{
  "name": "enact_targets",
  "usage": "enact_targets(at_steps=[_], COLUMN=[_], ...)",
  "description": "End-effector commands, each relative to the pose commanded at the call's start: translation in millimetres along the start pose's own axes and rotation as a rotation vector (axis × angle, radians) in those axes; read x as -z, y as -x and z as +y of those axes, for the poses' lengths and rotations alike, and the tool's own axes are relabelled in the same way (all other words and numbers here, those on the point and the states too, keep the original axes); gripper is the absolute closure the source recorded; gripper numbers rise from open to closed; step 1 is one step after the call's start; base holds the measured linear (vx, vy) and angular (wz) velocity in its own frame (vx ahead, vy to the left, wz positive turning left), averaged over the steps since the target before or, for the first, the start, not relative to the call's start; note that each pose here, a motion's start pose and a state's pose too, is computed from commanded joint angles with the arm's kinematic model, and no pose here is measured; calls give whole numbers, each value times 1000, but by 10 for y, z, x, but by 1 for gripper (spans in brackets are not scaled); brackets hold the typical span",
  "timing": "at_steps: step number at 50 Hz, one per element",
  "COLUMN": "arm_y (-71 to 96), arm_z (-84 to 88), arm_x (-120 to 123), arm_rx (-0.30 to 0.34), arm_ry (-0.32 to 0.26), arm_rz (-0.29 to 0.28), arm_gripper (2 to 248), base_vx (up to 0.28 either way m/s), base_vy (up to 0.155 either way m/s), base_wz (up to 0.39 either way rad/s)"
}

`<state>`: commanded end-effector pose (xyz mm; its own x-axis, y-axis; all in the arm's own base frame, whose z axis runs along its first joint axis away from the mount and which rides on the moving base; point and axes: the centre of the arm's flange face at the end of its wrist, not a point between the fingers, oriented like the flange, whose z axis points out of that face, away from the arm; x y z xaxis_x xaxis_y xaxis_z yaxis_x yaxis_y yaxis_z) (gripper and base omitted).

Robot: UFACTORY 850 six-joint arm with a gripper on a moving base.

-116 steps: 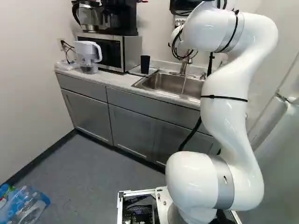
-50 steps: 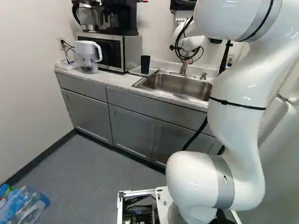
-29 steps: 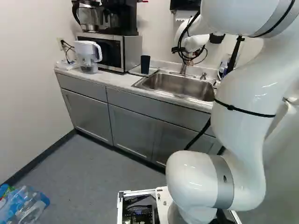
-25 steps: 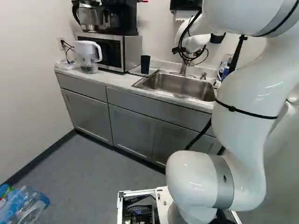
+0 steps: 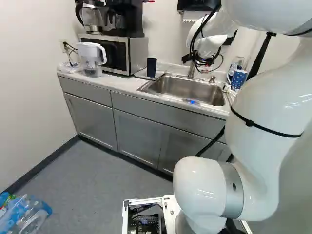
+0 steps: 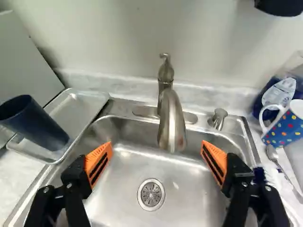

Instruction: Rinse the cup and place it in the tray

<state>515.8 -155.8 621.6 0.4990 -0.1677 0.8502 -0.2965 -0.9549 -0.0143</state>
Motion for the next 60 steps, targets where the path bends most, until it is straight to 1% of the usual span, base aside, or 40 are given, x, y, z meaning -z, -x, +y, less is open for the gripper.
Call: enact_targets(at_steps=[9, 17, 39, 60], arm_y=[159, 295, 506, 507], arm_z=[46, 72, 71, 71], arm_x=[148, 255, 333, 334], arm_rx=[-5, -9, -11, -11], arm_ry=[6, 8, 3, 3], arm_rz=[-79, -162, -389, -390], arm_gripper=[3, 3, 3, 3], base_vx=[0, 0, 0, 0], base_vy=[0, 0, 0, 0], base_wz=[0, 0, 0, 0])
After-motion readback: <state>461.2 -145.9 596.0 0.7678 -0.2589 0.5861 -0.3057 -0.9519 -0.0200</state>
